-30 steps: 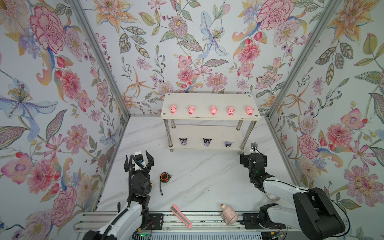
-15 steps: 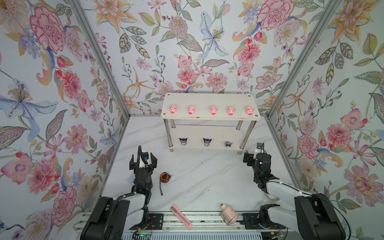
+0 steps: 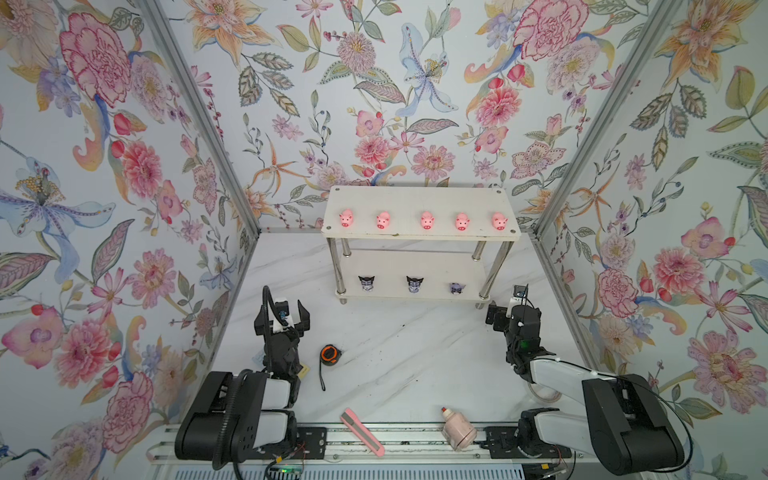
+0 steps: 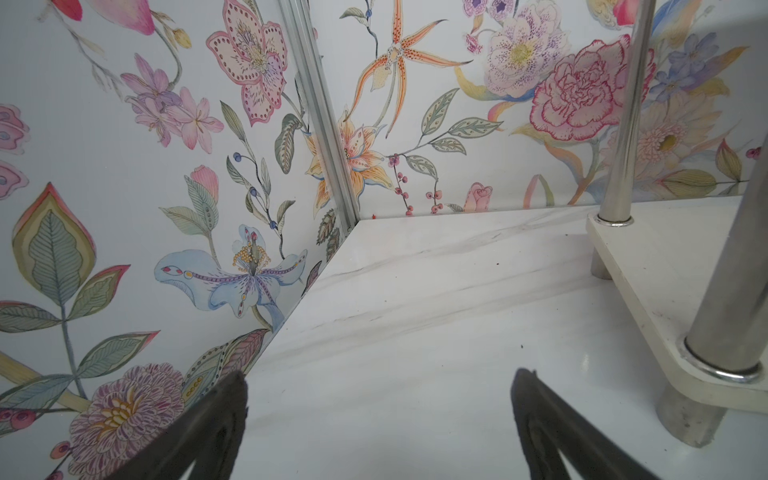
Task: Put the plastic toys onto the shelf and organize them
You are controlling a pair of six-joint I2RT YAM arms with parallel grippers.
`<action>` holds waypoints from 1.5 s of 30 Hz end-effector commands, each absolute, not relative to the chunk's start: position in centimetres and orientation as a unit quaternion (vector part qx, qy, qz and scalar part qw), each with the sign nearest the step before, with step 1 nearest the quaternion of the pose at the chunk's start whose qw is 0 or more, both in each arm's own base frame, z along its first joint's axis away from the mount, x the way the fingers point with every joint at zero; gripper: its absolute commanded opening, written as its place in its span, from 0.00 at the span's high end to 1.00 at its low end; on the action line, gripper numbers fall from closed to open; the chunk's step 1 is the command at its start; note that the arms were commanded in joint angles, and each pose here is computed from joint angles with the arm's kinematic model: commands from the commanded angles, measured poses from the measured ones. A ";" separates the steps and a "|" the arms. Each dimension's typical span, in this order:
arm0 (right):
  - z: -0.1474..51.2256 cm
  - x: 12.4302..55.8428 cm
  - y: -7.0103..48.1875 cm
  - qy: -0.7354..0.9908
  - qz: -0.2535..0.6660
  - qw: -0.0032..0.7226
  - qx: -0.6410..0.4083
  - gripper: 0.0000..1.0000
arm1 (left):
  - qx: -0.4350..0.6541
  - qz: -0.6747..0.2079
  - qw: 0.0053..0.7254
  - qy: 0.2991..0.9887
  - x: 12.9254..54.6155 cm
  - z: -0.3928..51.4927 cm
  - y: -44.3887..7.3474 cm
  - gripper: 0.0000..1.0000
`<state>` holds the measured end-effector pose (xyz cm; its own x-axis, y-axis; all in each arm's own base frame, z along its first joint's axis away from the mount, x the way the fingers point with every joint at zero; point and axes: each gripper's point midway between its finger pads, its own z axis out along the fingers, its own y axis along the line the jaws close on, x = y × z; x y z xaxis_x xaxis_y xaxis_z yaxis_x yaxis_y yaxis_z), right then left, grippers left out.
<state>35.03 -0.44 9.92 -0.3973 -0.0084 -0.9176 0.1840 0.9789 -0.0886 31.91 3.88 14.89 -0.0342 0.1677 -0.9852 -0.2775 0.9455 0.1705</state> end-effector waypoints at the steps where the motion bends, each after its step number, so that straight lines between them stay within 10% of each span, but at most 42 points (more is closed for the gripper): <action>1: 11.4 36.1 -0.2 0.818 -0.078 0.567 0.058 0.01 | -0.059 0.134 0.742 0.654 30.9 16.7 3.8 0.01; 16: 12.4 34.6 -0.8 0.792 -0.078 0.601 0.074 0.01 | -0.035 0.132 0.740 0.659 31.9 16.5 3.0 0.01; 28: 20.2 28.7 2.8 0.775 0.039 0.626 0.073 0.01 | -0.331 0.149 0.703 0.612 26.9 22.4 10.0 0.01; 39: 30.0 28.3 13.2 0.783 0.041 0.617 -0.065 0.00 | -0.222 0.031 0.698 0.680 30.5 21.4 4.9 0.12; 45: 35.6 29.8 21.1 0.762 0.102 0.623 -0.141 0.35 | -0.162 -0.034 0.704 0.691 31.6 24.4 2.0 0.19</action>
<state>29.42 19.21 33.35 -0.2099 -0.0572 -0.9761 -0.3010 0.9536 0.0088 31.02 4.22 22.38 0.0535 -0.2527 -0.9661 -0.3065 0.9166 -0.2567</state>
